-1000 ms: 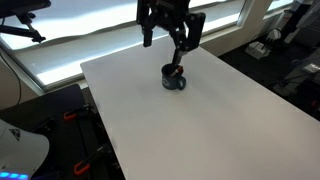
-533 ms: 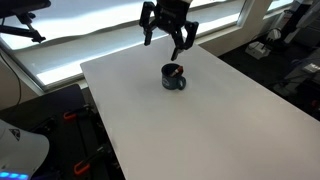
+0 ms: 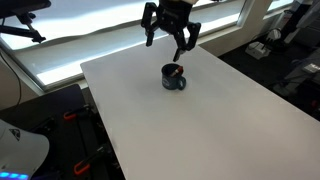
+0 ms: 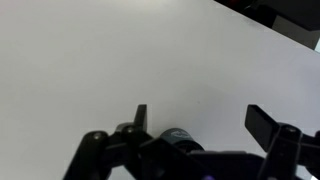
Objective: Remove the marker from the blue cup and put it on the table
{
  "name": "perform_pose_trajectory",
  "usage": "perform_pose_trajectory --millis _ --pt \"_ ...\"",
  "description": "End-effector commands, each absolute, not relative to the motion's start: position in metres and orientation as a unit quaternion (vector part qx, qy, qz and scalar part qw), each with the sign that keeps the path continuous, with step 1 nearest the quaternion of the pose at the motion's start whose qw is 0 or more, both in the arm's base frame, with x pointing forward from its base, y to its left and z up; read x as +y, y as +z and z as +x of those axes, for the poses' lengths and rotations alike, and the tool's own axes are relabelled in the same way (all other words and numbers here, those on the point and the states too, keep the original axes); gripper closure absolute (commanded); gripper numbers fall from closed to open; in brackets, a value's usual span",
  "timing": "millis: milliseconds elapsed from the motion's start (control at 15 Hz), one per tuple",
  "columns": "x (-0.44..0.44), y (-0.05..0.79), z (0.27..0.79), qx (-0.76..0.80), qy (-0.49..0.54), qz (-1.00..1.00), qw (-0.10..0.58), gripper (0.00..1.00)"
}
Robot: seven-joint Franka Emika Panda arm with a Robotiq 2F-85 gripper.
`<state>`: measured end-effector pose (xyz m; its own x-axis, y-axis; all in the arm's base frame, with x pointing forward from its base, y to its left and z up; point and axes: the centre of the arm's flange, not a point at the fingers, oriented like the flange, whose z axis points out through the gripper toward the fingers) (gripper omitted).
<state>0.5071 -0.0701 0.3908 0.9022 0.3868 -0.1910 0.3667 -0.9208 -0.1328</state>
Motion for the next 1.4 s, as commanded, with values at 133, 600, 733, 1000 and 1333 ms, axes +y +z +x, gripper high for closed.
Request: perform_pose_trajectory --millis 133,600,733,1000,1333 --pt "-0.093 0.393 0.572 -0.236 0.101 -0.965 0.050 0.00" --pt "-0.052 0.369 0.622 -0.376 0.101 -0.915 0.103 0.00" --pt "-0.054 0.363 0.610 -0.357 0.095 -0.925 0.088 0.00" --pt "-0.048 0.359 0.614 -0.369 0.098 -0.920 0.093 0.00" --pt "-0.052 0.357 0.623 -0.383 0.098 -0.912 0.105 0.00"
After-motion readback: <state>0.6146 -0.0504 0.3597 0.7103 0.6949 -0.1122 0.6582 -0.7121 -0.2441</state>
